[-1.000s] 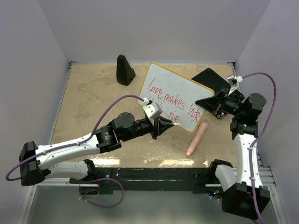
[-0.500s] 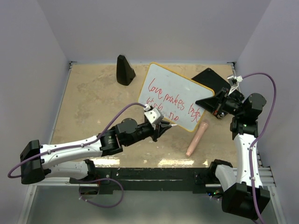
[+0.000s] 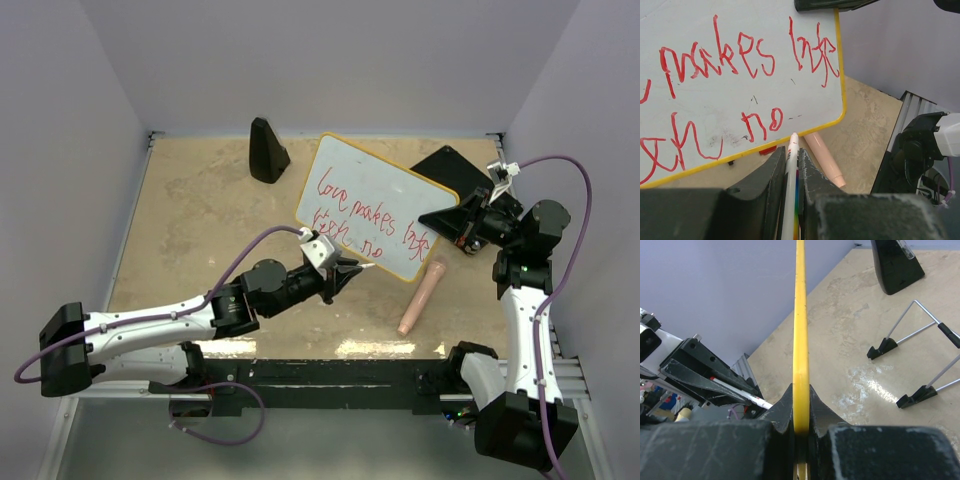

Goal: Write a sentence on the whiteboard

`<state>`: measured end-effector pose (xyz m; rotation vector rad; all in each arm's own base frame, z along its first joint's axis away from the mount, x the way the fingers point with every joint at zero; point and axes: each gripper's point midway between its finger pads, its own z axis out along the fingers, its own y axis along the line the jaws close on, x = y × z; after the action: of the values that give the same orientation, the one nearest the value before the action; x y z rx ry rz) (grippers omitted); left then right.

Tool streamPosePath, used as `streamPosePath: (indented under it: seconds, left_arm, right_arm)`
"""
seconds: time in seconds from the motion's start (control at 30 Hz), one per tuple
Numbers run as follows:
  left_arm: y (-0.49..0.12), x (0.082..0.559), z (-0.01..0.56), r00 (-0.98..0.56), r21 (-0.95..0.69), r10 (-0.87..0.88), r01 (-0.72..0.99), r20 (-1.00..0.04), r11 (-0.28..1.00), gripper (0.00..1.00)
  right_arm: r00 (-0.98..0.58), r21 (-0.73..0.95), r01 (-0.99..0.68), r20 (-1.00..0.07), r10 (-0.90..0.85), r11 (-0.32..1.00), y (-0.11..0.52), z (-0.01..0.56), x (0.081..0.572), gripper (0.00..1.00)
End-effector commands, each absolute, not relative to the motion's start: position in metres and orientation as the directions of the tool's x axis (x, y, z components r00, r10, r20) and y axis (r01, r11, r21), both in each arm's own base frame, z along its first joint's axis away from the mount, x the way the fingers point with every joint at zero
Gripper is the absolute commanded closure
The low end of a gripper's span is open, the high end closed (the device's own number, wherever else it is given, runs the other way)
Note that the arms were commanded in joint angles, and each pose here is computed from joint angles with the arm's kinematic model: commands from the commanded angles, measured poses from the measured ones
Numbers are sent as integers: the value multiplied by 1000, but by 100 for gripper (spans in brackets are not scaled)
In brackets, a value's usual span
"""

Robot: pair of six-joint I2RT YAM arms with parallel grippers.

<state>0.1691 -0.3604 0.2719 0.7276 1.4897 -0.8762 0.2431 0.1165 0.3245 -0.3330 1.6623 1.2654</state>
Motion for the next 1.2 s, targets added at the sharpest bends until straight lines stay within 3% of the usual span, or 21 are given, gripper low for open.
streamPosePath:
  seconds: [0.0, 1.17]
  left_arm:
    - [-358, 170, 297, -52, -116, -136, 843, -989, 526, 100]
    - [-387, 193, 306, -81, -150, -141, 795, -987, 588, 100]
  right_arm:
    - [-396, 496, -755, -866, 304, 429, 117, 347, 239, 100]
    - [-392, 492, -758, -869, 303, 428, 118, 348, 237, 100]
